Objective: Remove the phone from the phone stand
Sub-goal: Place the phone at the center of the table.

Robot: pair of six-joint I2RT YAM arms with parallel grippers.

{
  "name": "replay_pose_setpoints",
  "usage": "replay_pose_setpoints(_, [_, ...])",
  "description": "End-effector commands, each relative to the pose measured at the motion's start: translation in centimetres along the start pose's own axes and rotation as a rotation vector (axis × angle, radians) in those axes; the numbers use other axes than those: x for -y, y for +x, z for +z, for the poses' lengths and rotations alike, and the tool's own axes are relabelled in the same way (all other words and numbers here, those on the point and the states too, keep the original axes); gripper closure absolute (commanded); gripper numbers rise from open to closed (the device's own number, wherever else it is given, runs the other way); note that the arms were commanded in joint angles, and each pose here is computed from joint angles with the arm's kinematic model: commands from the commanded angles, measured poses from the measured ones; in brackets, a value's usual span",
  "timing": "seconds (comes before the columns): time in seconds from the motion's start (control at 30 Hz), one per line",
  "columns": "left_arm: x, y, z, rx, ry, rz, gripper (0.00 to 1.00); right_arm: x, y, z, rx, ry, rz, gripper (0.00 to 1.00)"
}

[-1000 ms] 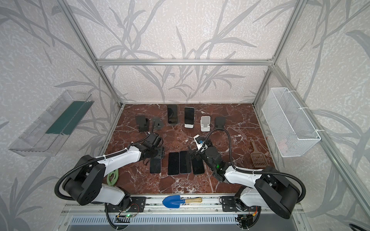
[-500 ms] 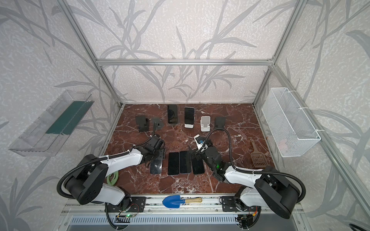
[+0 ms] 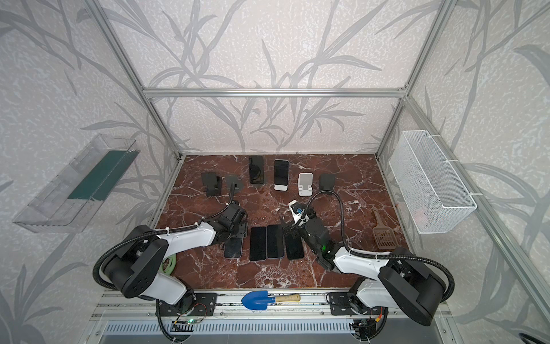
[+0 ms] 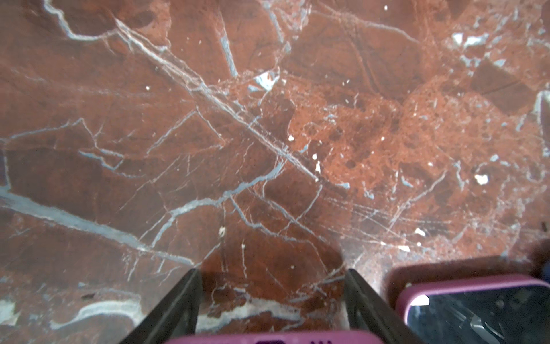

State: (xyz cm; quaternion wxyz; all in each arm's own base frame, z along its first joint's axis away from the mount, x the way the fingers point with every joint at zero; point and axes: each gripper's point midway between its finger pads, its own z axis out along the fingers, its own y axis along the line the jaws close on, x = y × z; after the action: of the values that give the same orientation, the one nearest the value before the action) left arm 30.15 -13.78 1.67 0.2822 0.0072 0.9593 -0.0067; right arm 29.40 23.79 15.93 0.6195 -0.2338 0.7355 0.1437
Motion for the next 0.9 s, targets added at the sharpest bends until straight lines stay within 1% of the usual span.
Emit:
replay_pose_setpoints(0.0, [-0.36,1.07,1.03,-0.028,-0.029,-0.024,0.49,0.15,-0.62,-0.09,0.031,0.013,0.016,0.01])
replay_pose_setpoints(0.4, [-0.31,1.26,1.37,-0.039,-0.033,-0.024,0.41,0.28,-0.71,-0.2,0.035,0.018,0.015,0.01])
replay_pose_setpoints(0.6, [-0.18,1.24,1.39,-0.04,-0.027,-0.021,0.35,0.28,-0.66,-0.19,0.033,0.018,0.016,0.01])
replay_pose_setpoints(0.87, [-0.12,1.29,1.48,-0.043,-0.025,-0.022,0.34,0.28,-0.71,-0.21,0.035,0.018,0.015,0.01])
